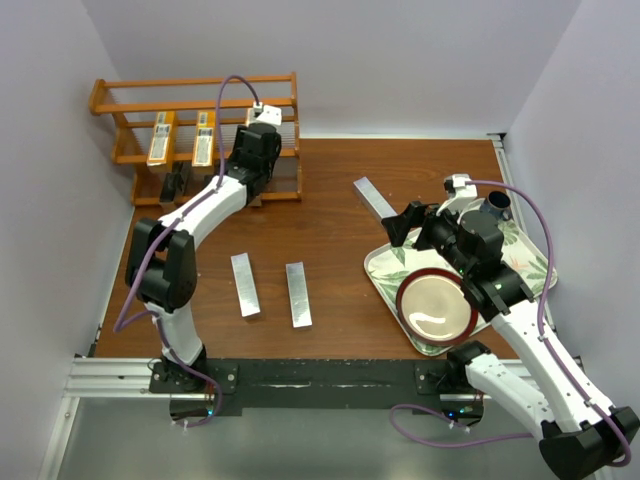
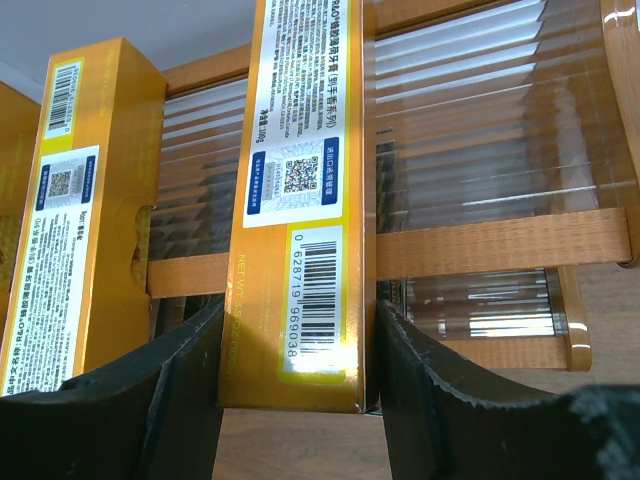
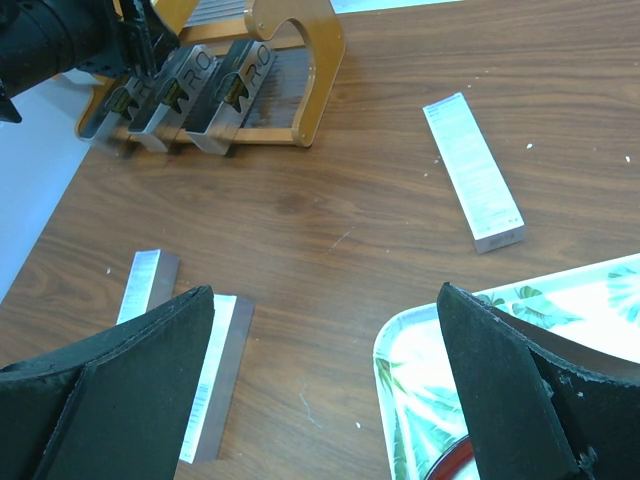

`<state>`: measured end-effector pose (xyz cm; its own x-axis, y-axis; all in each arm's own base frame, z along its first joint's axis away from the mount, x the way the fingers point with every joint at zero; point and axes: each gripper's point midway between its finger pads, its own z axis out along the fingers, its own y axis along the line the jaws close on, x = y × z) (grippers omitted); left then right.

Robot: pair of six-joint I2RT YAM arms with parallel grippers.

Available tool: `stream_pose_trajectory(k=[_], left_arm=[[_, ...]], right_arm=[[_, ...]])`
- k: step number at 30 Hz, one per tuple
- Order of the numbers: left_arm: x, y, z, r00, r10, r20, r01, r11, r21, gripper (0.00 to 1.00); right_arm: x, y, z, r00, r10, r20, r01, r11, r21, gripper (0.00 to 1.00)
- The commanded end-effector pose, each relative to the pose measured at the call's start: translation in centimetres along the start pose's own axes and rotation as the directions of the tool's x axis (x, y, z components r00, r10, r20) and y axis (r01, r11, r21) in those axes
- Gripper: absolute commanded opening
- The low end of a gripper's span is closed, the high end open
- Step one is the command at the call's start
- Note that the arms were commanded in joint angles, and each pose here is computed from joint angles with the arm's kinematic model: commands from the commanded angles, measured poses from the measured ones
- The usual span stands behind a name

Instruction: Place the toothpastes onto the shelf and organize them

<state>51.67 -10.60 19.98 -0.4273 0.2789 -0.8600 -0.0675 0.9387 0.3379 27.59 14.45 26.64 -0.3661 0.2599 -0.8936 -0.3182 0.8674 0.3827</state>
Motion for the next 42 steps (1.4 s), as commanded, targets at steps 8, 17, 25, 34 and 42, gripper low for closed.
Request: stream_pose_trajectory(k=[8, 17, 25, 34, 42], left_arm=[[-2.5, 1.0, -1.5, 0.996, -0.069, 0.059, 0.068, 0.997, 0.022, 0.7], [-3.7, 1.7, -3.9, 0.994, -0.097, 0.054, 0.094, 0.993, 0.068, 0.95], [-6.9, 3.4, -11.5, 0.937, -0.336, 0.093, 0.31, 0.925, 0.219, 1.0], [0.3, 3.7, -17.3, 0.895, -0.443, -0.05, 0.443, 0.87, 0.216, 1.0], [10.3, 0.7, -21.0, 0.889, -0.392, -0.236, 0.435, 0.884, 0.17, 1.0]], right_arm=[[-0.4, 0.7, 0.1, 1.0, -0.02, 0.008, 0.02, 0.999, -0.032, 0.99], [-0.2, 0.7, -0.1, 1.0, -0.018, -0.005, 0.018, 0.999, -0.035, 0.99], [-0.1, 0.7, -0.2, 1.0, -0.022, -0.018, 0.022, 0.999, -0.033, 0.99], [0.2, 0.5, -0.5, 0.999, -0.025, -0.025, 0.024, 0.999, -0.024, 0.99], [0.9, 0.5, -0.2, 0.999, -0.019, -0.047, 0.018, 0.999, -0.031, 0.98]])
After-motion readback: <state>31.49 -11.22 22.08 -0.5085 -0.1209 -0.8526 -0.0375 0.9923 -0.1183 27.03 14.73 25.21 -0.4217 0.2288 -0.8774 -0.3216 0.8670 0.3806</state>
